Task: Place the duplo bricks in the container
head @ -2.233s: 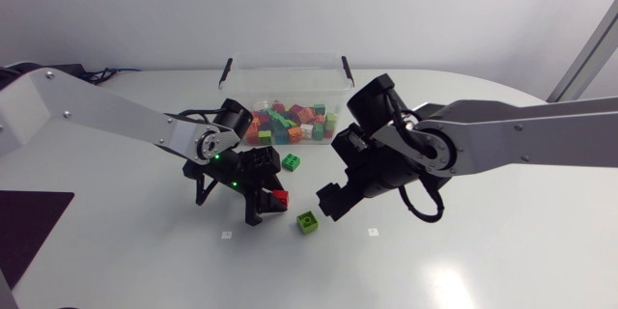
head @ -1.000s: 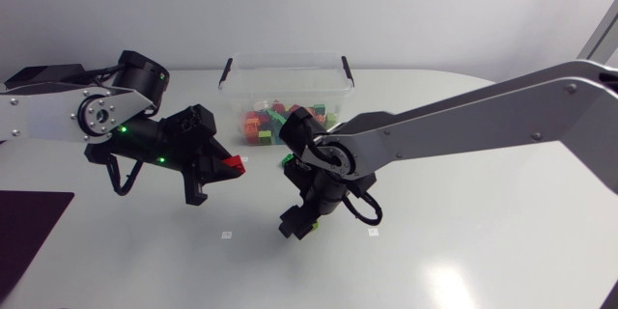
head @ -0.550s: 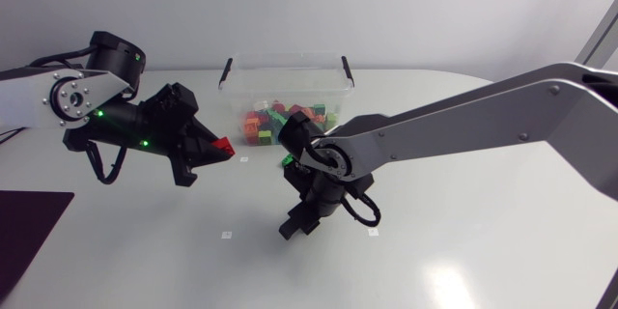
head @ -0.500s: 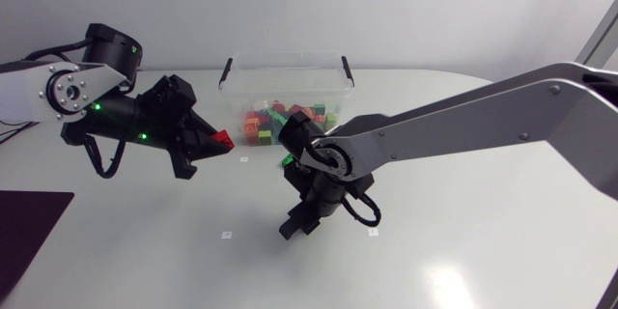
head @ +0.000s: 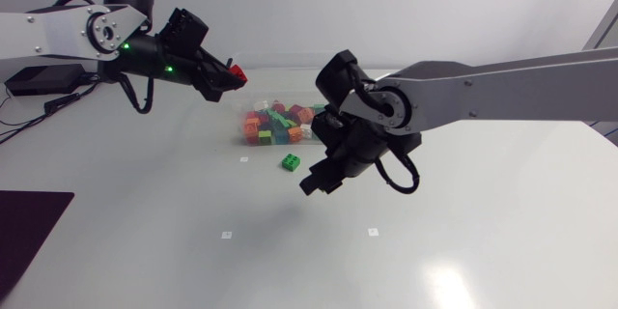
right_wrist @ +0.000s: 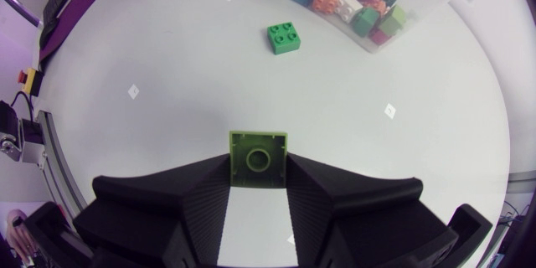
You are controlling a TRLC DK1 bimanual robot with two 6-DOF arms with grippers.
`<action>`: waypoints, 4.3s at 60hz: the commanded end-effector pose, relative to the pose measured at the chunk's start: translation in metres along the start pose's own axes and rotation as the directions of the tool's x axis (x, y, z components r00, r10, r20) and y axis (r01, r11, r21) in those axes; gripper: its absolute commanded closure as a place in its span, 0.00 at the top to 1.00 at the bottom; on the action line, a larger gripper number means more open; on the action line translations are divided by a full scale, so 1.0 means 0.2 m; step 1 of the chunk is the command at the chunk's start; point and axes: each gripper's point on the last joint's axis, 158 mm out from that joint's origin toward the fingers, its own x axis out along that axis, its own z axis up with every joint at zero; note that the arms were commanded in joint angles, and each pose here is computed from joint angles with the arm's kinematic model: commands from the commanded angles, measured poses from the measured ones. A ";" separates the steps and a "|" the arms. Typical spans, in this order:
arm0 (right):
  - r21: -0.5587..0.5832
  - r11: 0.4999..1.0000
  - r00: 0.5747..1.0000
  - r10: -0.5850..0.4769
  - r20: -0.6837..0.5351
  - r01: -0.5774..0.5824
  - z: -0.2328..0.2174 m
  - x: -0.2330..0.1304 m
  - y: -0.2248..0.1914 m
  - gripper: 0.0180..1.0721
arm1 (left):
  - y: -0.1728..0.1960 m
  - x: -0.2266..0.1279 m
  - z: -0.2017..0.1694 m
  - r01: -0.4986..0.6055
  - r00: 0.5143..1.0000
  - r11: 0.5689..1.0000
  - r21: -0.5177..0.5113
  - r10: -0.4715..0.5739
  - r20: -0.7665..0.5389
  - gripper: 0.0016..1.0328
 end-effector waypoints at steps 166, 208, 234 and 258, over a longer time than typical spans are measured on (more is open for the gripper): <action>0.143 0.989 0.871 -0.108 0.479 0.044 1.02 -0.34 -0.61 0.88 | -0.44 0.79 -0.67 -0.122 0.946 0.971 -0.205 0.051 -0.319 0.95; 0.174 0.983 0.846 -0.138 0.514 0.055 0.61 -0.60 -0.60 0.88 | -0.49 0.84 -0.70 -0.100 0.947 0.961 -0.258 0.012 -0.320 0.34; 0.203 0.978 0.851 -0.152 0.502 0.055 0.32 -0.60 -0.59 0.88 | -0.48 0.53 -0.44 -0.056 0.973 0.978 -0.200 0.009 -0.230 0.33; 0.214 0.975 0.860 -0.163 0.484 0.064 0.22 -0.58 -0.59 0.88 | -0.36 0.17 -0.04 -0.070 0.993 0.986 -0.153 0.054 -0.105 0.33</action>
